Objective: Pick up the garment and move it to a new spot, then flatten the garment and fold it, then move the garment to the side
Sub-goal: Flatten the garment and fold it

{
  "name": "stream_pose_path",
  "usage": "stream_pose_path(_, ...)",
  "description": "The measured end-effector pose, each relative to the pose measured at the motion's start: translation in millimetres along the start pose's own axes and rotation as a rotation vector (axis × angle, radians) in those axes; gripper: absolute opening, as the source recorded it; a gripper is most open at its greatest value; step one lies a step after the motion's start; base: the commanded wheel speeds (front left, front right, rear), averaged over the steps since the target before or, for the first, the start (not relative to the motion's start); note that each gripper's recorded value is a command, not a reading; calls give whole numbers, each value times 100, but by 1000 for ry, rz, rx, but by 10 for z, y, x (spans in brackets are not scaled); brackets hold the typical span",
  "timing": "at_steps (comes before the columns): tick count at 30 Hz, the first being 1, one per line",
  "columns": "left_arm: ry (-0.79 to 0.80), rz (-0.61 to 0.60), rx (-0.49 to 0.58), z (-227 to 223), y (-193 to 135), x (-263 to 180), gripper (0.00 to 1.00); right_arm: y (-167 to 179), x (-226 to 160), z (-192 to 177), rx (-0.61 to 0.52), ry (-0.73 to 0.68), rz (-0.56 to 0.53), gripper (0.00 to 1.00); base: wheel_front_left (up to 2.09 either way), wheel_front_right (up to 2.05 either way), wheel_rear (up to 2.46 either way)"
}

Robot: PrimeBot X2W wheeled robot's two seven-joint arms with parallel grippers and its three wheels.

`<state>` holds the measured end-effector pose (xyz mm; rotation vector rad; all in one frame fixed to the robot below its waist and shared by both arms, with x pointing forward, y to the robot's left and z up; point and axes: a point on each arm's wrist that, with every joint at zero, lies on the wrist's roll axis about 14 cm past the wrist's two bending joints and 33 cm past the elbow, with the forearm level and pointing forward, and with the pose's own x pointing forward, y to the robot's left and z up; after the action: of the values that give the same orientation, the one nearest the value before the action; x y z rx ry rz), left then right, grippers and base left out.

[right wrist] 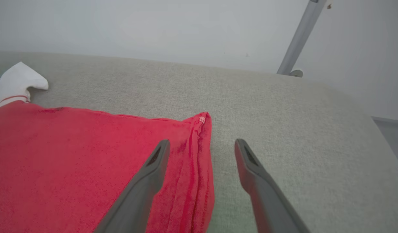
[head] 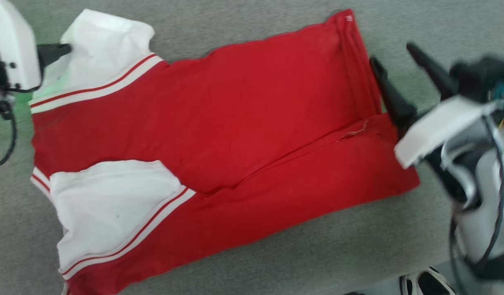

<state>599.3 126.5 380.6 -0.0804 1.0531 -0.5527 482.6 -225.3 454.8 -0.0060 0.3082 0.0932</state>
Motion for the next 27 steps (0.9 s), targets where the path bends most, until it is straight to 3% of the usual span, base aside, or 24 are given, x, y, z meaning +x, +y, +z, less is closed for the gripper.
stream_pose_path(10,-39,-28,41,-29,-99,-28,0,-58,630,-81,-45,361,77,100,0,0,0)
stream_pose_path(17,-56,-43,32,-83,-97,-47,0,77,822,-434,-59,610,128,100,0,0,0)
stream_pose_path(18,-60,-47,27,-85,-100,-48,0,85,842,-433,-57,615,131,56,0,0,0)
stream_pose_path(19,-65,-48,26,-85,-101,-48,0,99,858,-439,-56,620,135,25,0,0,0)
stream_pose_path(20,-69,-49,26,-85,-102,-50,0,118,870,-445,-55,621,142,0,0,0,0)
stream_pose_path(27,-220,-77,24,149,-248,-215,0,167,936,-210,-5,486,156,0,0,0,0)
